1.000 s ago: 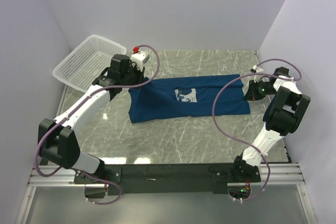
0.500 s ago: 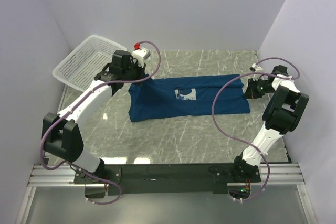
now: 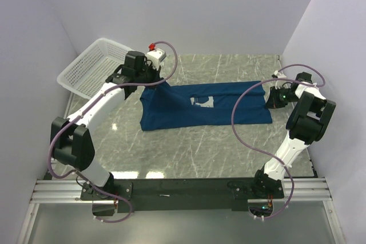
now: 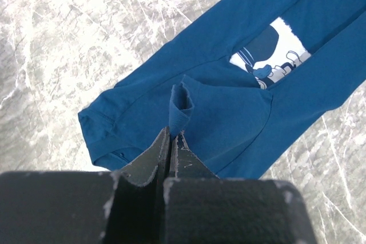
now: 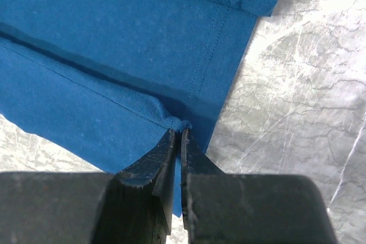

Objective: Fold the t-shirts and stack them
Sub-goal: Fold the tshirt

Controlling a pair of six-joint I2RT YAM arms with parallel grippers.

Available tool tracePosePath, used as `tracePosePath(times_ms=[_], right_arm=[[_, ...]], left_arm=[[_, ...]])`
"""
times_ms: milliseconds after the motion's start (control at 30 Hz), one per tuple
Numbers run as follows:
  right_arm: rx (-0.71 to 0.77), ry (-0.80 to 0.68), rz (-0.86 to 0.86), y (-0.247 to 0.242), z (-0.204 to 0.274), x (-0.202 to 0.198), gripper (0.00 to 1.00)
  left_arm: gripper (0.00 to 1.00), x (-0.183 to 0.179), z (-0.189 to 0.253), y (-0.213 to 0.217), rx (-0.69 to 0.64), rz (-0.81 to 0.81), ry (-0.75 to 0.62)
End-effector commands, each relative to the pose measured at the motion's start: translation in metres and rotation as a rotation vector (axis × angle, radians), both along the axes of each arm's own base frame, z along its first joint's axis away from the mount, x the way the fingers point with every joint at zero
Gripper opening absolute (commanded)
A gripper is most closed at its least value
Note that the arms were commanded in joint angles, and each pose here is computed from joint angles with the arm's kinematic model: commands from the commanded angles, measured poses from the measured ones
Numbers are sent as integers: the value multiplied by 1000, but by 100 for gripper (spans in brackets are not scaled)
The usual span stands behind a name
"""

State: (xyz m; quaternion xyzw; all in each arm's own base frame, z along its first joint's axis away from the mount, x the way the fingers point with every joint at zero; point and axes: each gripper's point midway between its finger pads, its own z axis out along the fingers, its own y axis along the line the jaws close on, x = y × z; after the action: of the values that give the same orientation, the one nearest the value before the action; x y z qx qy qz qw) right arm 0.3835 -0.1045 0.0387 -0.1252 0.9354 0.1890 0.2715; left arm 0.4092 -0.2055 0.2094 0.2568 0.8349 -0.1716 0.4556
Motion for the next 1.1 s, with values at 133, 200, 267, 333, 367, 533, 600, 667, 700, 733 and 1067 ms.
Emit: tracePosePath(times_ms=[133,200,267,333,367,533,600,667,700,733,1067], right_arm=[[-36,-61,-12,-10,12,19,0],[-36,-59,-14,-10,12,20,0],[-38,-59,-13,-10,11,20,0],[-39,-58,-18,-12,11,20,0],[-39,-58,-15,-11,11,21,0],[-43,-53,-19,-12,8,20,0],[-42,-51,-22,-12,7,19,0],[-43,-51,-25,-12,6,19,0],[-44,-51,-27,-12,6,19,0],[-44,-50,-27,-13,6,19,0],[-45,-48,-29,-12,4,18,0]], left_arm=[[1,13,14,-5,-7,-22,-33],[1,13,13,-5,-3,-23,-32],[1,14,11,-5,0,-22,-30],[1,15,11,-5,1,-22,-28],[1,16,11,-5,1,-21,-29],[1,21,10,-8,0,-27,-26],[1,23,13,-10,-2,-29,-32],[1,25,10,-11,0,-30,-24],[1,27,13,-12,-1,-32,-29],[1,29,11,-13,1,-36,-24],[1,41,14,-21,-11,-53,-24]])
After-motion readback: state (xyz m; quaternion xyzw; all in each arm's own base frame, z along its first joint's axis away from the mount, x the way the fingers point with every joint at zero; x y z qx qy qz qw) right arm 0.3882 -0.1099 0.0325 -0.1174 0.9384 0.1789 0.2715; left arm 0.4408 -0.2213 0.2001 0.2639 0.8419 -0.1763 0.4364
